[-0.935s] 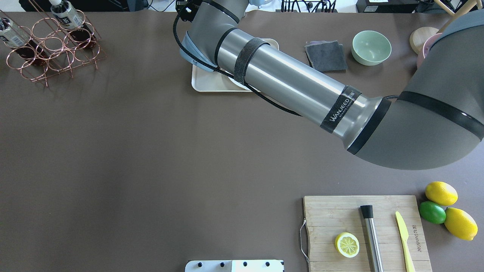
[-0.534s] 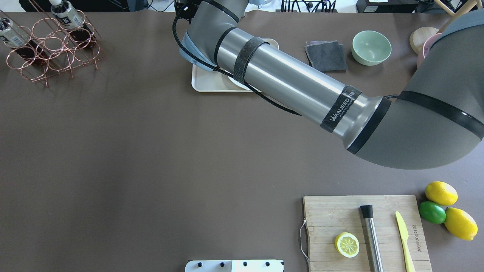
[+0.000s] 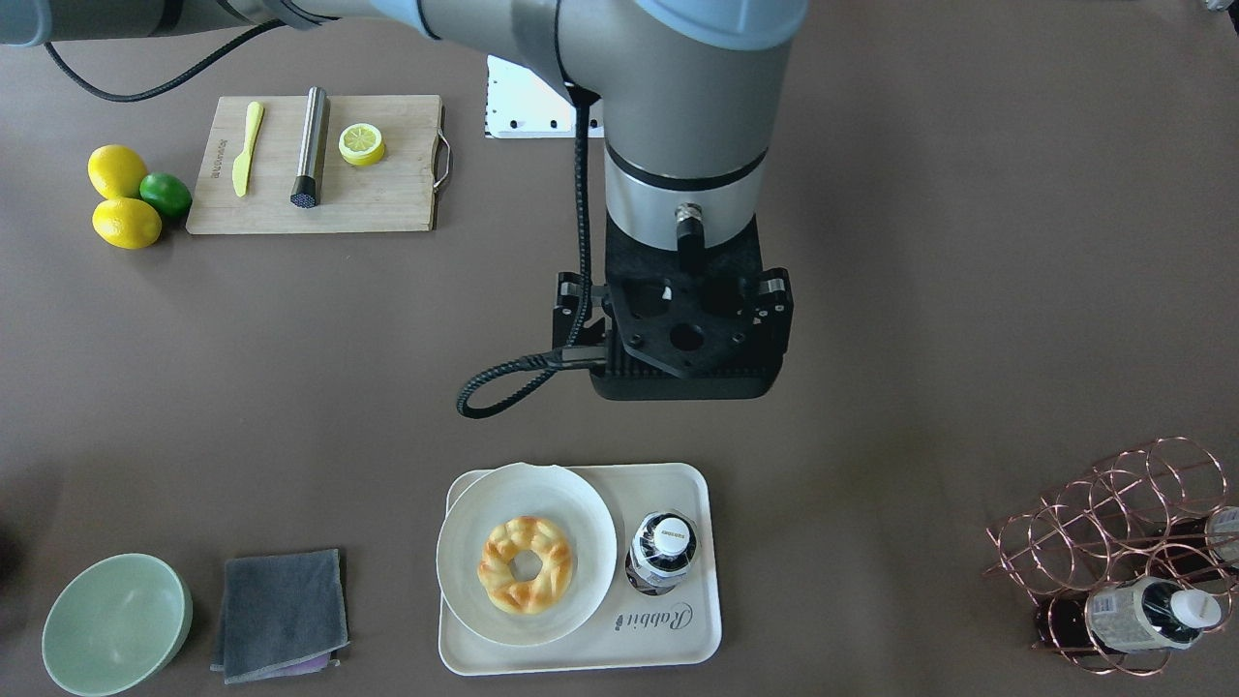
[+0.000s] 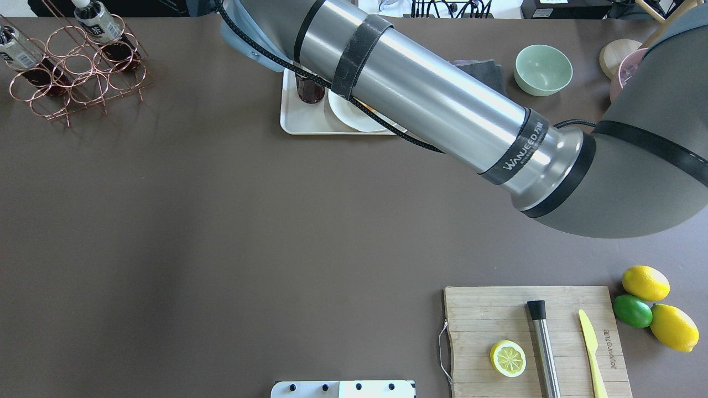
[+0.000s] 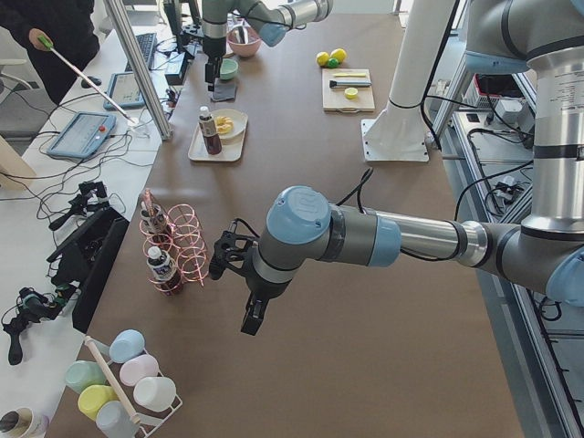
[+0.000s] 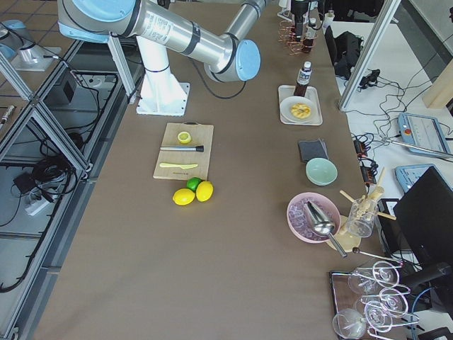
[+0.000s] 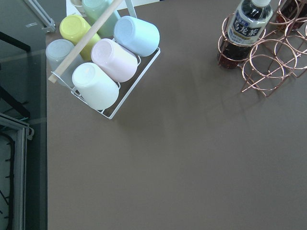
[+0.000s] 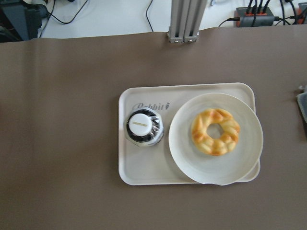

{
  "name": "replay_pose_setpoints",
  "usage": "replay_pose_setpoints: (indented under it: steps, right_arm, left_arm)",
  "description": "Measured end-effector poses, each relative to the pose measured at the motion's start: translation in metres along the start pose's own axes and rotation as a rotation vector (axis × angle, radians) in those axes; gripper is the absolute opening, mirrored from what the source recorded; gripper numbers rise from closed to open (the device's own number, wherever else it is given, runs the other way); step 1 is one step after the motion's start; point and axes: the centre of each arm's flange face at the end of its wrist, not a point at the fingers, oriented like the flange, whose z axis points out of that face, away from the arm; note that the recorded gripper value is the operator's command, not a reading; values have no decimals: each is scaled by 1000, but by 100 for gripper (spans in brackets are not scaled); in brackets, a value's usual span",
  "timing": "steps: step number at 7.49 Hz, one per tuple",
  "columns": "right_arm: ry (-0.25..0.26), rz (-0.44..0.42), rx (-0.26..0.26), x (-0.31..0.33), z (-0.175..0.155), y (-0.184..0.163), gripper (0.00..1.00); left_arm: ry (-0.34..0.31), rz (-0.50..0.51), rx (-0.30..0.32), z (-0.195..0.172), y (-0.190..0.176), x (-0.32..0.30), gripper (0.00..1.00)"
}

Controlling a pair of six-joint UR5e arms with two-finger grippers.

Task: Place tea on tray
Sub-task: 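Open the right gripper and withdraw it away from the tray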

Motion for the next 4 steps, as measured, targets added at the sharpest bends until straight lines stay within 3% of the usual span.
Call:
replay_pose_setpoints:
  steps: [2,4]
  right_arm:
    - [105,-60,-68,109,-16,10,100]
    - [193,-159,-133,278,-1,24,100]
  left_arm:
    - [-4,-20,4,-2,12,-6,97]
    - [-1,-81,-27,10,36,-17,97]
